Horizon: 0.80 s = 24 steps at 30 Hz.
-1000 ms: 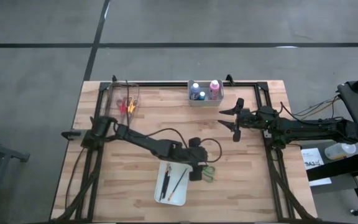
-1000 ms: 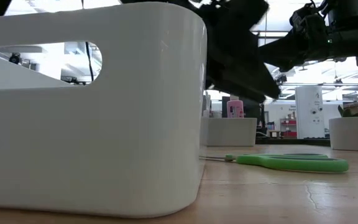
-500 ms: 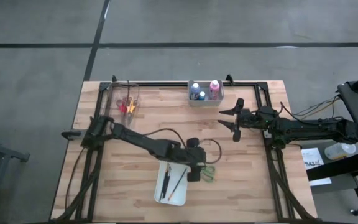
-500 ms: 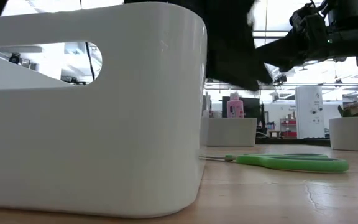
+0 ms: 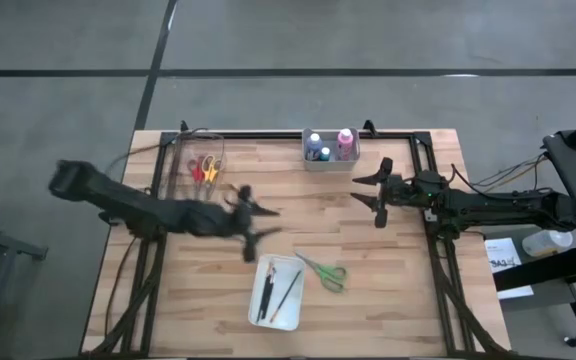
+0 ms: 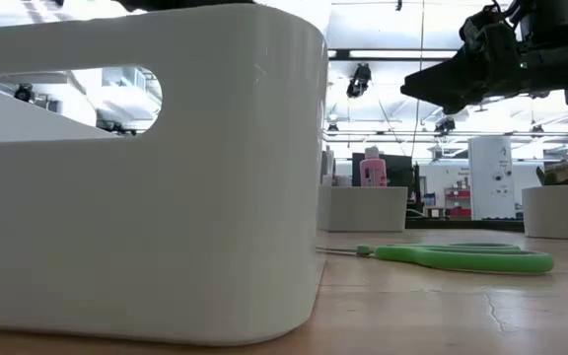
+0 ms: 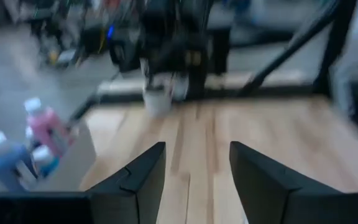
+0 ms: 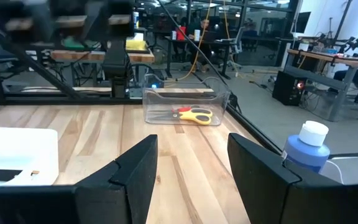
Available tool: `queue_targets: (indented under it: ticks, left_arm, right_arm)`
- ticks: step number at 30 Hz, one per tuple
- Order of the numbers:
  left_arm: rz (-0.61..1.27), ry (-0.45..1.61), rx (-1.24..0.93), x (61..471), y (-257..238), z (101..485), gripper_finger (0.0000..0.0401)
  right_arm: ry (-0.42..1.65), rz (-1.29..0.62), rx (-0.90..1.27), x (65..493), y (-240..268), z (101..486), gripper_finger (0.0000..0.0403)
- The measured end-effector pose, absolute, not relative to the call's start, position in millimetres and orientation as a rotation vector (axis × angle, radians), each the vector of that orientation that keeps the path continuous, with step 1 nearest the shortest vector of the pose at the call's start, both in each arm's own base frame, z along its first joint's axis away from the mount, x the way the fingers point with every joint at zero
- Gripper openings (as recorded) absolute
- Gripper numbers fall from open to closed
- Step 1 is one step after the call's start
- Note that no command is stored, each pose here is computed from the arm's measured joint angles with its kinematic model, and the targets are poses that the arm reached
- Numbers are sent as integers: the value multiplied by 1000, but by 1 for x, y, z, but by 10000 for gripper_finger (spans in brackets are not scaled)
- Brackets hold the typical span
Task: Pick & Place Paint Supplies
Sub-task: Put the green scissors into the transparent bin
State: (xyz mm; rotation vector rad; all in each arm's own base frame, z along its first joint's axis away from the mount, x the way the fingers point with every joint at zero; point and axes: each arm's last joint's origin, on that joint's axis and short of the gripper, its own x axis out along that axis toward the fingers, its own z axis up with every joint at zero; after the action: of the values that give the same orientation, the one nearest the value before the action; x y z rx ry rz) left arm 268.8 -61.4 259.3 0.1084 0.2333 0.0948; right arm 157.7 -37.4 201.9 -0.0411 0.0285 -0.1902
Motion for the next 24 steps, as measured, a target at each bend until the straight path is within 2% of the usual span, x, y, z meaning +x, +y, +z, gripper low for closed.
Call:
queue_targets:
  ticks: [4,6,10,24]
  left_arm:
    - [7,91,86,228,-36,262,187]
    - [8,59,103,212,-29,254,187]
    - [17,-99,176,180,-22,261,187]
    - [1,-58,148,130,-16,248,187]
  right_arm:
    - [28,-190,-41,158,-37,202,193]
    - [28,-190,-41,158,-37,202,193]
    - [29,-190,-41,158,-37,202,193]
    - [29,-190,-41,158,-37,202,193]
